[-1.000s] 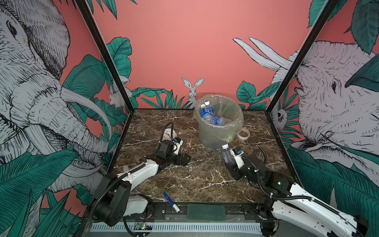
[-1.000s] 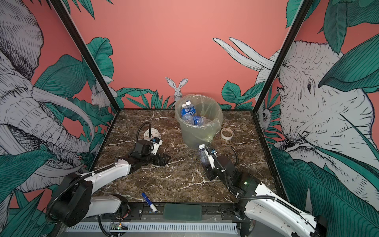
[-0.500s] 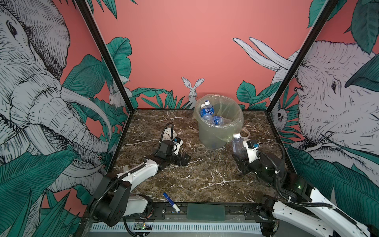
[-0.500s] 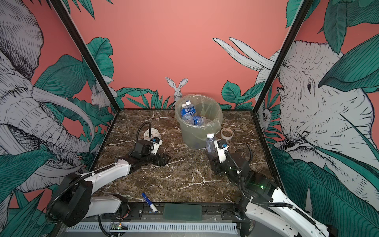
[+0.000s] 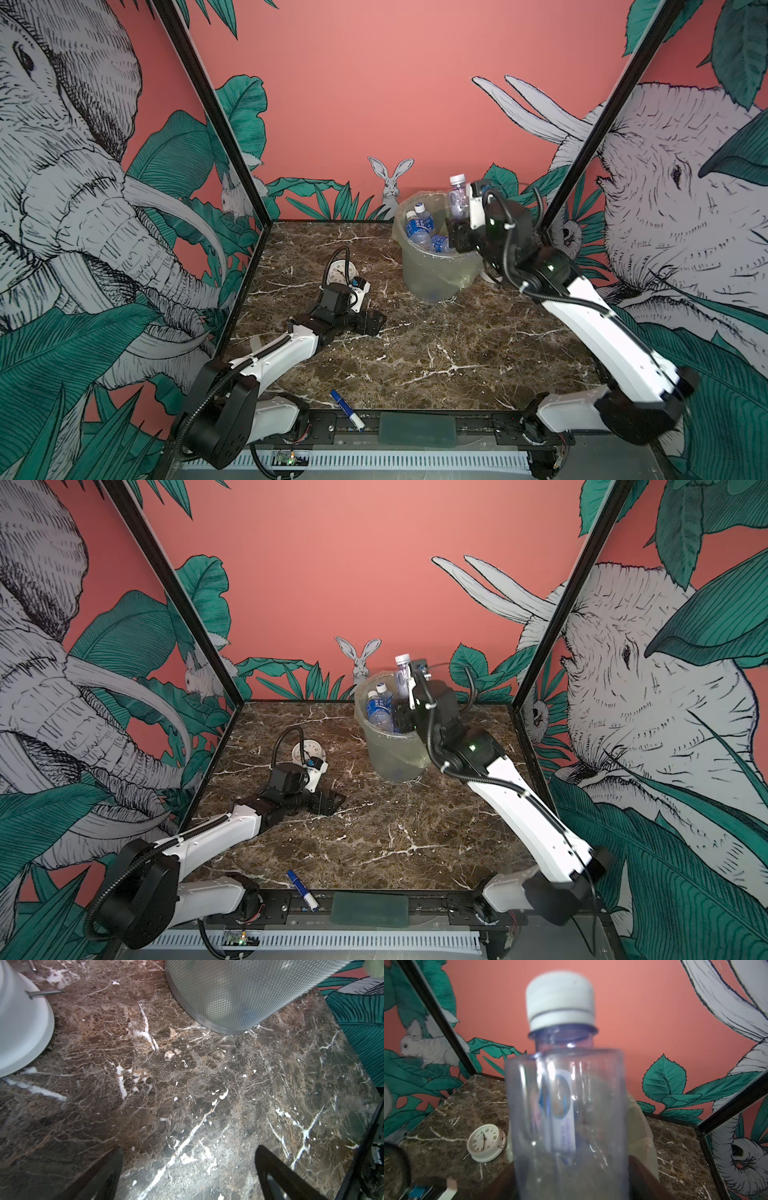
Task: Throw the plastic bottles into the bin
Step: 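Carry the clear bottle with the right gripper over the bin and release it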
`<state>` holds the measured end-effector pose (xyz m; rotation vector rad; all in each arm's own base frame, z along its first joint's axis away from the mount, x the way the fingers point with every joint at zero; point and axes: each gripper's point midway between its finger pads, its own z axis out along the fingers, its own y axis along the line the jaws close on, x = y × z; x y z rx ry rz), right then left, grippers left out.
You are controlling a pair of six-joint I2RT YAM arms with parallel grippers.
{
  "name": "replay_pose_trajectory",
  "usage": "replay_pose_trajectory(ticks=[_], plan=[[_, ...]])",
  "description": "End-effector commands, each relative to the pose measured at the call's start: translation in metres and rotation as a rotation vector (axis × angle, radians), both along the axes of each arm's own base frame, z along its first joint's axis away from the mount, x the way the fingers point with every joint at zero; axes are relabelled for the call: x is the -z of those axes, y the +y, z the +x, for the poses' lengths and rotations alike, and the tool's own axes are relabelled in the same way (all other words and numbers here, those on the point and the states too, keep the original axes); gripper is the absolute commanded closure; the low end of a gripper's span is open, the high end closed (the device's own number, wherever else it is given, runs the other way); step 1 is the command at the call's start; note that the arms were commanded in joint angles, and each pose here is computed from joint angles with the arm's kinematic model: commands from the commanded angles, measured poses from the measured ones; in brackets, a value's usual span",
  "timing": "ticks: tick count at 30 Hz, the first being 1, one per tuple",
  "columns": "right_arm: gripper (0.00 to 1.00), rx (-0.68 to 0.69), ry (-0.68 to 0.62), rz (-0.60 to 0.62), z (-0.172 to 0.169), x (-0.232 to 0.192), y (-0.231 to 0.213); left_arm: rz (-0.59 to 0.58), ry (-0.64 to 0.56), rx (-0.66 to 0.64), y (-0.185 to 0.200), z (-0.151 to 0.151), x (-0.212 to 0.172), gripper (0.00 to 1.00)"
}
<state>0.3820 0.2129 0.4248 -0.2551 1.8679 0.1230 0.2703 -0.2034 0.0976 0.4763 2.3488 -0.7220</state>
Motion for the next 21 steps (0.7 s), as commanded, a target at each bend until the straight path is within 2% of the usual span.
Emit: replay_pose_trajectory(ticks=[1,3,5,11,15,21], plan=[[0.01,0.08,0.032,-0.058,0.028,0.006,-0.012,-0.001,-0.008,0.012,0.001,-0.007,-0.007,0.0],[0.01,0.107,0.063,-0.046,0.04,0.012,-0.015,-0.001,-0.008,0.006,0.003,-0.009,-0.006,0.01],[0.01,0.107,0.056,-0.032,0.037,0.012,-0.017,-0.006,-0.006,0.0,0.004,-0.01,-0.006,0.0],[0.01,0.062,0.019,0.042,-0.004,0.003,-0.032,-0.015,-0.023,-0.018,0.007,-0.01,-0.01,0.0],[0.01,0.05,0.039,0.013,-0.02,0.012,-0.042,0.004,-0.045,-0.034,0.009,-0.003,-0.015,0.0],[0.01,0.11,0.09,-0.016,-0.031,0.043,-0.071,0.022,-0.092,-0.069,0.011,0.013,-0.029,0.0]])
